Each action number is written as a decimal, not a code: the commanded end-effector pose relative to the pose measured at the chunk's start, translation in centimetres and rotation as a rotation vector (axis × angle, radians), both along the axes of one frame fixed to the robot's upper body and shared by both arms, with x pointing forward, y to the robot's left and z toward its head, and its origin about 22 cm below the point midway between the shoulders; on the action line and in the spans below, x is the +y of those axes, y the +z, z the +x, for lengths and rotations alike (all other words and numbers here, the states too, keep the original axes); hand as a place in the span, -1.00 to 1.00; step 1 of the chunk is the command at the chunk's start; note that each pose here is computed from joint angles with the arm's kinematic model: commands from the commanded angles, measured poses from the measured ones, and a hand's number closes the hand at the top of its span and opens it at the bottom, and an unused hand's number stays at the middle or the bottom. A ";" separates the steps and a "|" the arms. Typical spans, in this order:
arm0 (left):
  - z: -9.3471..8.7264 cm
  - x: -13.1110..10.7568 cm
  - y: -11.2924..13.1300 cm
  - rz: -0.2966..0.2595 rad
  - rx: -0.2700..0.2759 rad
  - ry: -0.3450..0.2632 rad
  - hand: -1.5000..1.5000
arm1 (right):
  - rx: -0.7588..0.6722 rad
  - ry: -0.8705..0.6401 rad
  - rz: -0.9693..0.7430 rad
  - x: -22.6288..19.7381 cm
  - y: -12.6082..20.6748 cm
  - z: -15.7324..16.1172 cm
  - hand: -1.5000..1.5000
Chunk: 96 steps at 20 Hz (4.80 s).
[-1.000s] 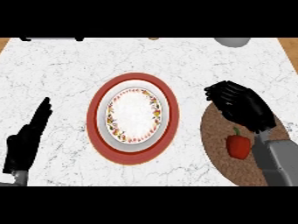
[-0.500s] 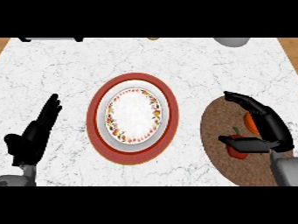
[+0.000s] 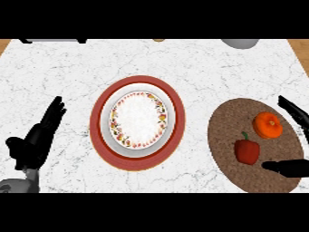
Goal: Pick the squash from the placemat and place it in the plate
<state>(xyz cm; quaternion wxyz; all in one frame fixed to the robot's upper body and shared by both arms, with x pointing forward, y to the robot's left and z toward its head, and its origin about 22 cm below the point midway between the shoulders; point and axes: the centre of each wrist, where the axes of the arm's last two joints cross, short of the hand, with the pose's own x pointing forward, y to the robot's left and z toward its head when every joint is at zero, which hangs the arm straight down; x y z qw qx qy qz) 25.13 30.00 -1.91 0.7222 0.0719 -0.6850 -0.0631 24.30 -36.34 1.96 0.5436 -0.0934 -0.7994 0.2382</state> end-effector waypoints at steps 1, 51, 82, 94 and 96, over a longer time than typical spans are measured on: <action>0.5 -0.1 0.6 -0.003 -0.011 0.008 0.00 | 0.039 -0.034 -0.190 -3.4 3.3 -0.5 -1.00; 0.7 0.9 -0.5 0.007 0.000 -0.007 0.00 | 0.472 0.065 -0.820 1.2 -4.9 7.1 1.00; -2.6 2.4 -0.9 0.006 0.010 0.065 0.00 | 0.028 -0.882 -0.520 17.5 3.8 -10.7 1.00; -0.2 -0.4 -1.2 -0.004 -0.008 -0.008 0.00 | -0.028 -0.912 -0.548 27.7 11.1 -14.1 1.00; 0.2 0.0 -0.3 0.003 0.008 -0.014 0.00 | -0.003 -0.863 -0.560 29.1 11.0 -13.7 1.00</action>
